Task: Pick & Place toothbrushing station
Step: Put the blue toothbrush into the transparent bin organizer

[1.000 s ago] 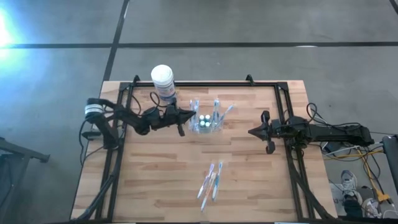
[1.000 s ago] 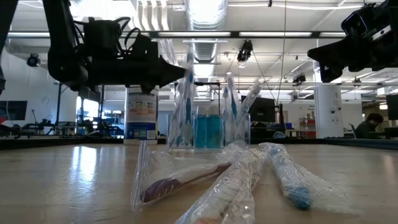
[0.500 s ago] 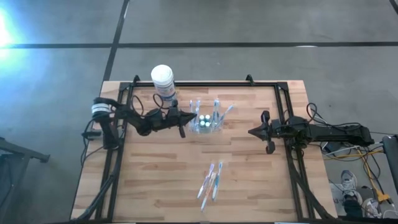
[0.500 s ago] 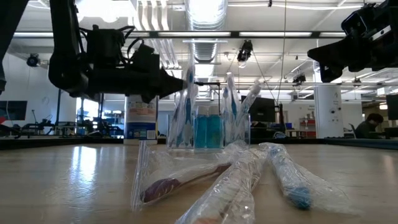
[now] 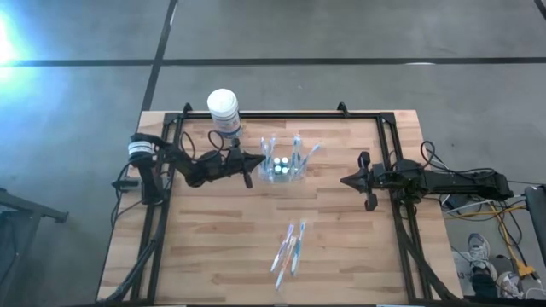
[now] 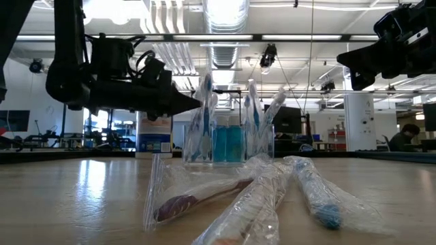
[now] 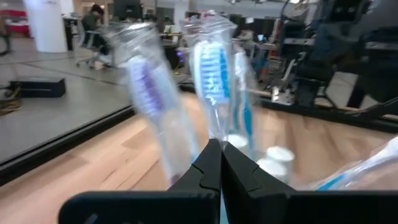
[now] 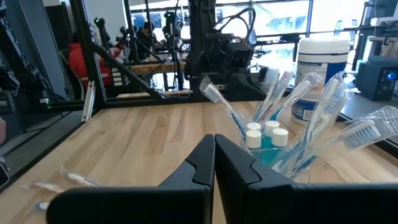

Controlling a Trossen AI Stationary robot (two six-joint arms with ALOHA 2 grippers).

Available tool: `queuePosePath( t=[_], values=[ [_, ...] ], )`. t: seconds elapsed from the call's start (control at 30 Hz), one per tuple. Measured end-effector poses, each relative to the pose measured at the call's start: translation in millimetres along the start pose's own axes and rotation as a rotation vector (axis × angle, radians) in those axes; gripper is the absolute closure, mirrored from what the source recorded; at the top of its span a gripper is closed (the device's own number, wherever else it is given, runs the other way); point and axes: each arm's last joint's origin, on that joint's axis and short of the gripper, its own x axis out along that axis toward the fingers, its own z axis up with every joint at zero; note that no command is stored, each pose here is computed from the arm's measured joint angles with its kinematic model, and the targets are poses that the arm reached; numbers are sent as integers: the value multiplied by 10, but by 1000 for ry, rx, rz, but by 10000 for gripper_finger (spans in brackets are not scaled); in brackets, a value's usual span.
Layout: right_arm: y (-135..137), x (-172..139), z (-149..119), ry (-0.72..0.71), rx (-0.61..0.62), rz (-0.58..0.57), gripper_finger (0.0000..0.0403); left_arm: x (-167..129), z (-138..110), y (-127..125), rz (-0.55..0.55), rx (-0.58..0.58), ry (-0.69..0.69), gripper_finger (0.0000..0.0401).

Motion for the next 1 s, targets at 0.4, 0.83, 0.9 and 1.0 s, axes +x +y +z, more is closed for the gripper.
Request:
queuePosePath(
  t=[0.4,0.83,0.9,1.0],
  values=[
    [0,0,0,0,4,0,394,-72,-62,22,35,5,35,400],
    [0,0,0,0,3,0,394,-81,8,-19,-72,11,26,365],
    [0,0,0,0,4,0,394,-85,37,-25,-82,10,14,357],
    [0,0,0,0,4,0,394,-92,65,-26,-83,11,6,339]
  ],
)
